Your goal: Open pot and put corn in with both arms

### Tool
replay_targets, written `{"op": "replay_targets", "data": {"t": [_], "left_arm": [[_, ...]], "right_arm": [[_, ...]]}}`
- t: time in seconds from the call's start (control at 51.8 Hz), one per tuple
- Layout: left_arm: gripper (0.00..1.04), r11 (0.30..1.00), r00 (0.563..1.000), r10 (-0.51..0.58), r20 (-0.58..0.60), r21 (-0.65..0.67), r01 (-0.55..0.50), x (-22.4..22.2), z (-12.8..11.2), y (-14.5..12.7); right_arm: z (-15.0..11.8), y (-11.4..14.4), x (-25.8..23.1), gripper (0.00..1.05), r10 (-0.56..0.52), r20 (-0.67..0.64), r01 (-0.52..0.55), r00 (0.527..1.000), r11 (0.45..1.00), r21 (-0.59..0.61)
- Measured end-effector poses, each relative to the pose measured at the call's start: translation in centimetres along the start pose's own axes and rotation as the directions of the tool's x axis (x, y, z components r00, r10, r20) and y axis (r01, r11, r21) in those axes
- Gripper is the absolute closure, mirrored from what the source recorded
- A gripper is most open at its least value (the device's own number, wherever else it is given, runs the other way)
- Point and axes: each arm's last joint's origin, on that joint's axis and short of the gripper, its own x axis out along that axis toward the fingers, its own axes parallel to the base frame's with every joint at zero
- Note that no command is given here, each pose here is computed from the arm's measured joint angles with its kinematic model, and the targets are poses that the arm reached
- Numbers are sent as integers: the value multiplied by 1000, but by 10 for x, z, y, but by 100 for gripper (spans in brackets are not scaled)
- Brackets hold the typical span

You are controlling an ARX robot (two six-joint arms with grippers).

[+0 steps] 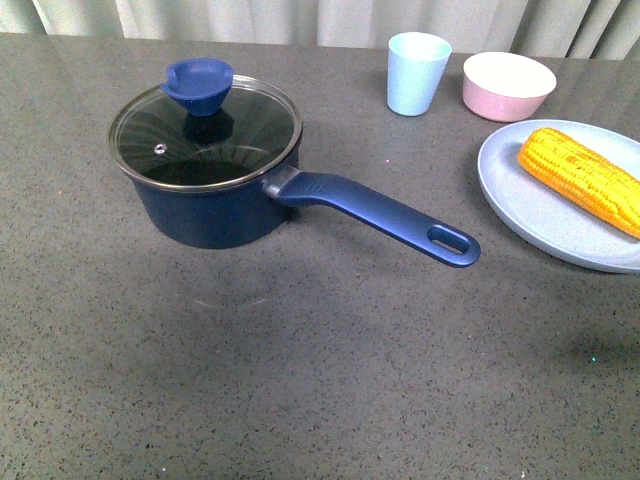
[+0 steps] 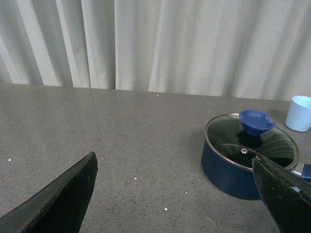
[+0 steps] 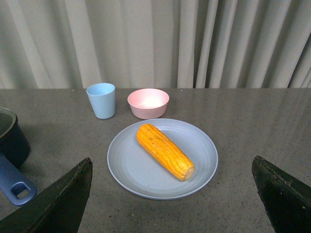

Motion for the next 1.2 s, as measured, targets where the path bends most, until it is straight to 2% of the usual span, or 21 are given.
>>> {"op": "replay_targets", "data": {"t": [0.54, 0.579, 0.617, 0.656, 0.772, 0.946, 1.081, 1.196], "left_arm": [[9, 1000, 1000, 0, 0, 0, 0, 0, 0, 0], [9, 996, 993, 81, -87, -15, -83, 0, -1, 0], [9, 984, 952, 174, -251, 11, -176, 3, 0, -4], [9, 975, 922, 221, -319, 59, -214, 12, 4, -10], [9, 985, 924, 174, -341, 63, -162, 42, 13, -23], [9, 998, 957, 60, -283, 4, -62, 114, 23, -38], [9, 1000, 954, 23, -298, 11, -20, 162, 12, -50], [9, 1000, 949, -4, -316, 14, 9, 185, 3, -59]], "right_arm": [[0, 0, 0, 9, 0, 0, 0, 1000, 1000, 0], [0, 0, 0, 9, 0, 0, 0, 1000, 1000, 0], [0, 0, 0, 9, -1, 0, 1, 1000, 1000, 1], [0, 0, 0, 9, 0, 0, 0, 1000, 1000, 1], [0, 0, 0, 9, 2, 0, -2, 1000, 1000, 2], [0, 0, 0, 9, 0, 0, 0, 1000, 1000, 2], [0, 0, 0, 9, 0, 0, 0, 1000, 1000, 2], [0, 0, 0, 9, 0, 0, 0, 1000, 1000, 2]]}}
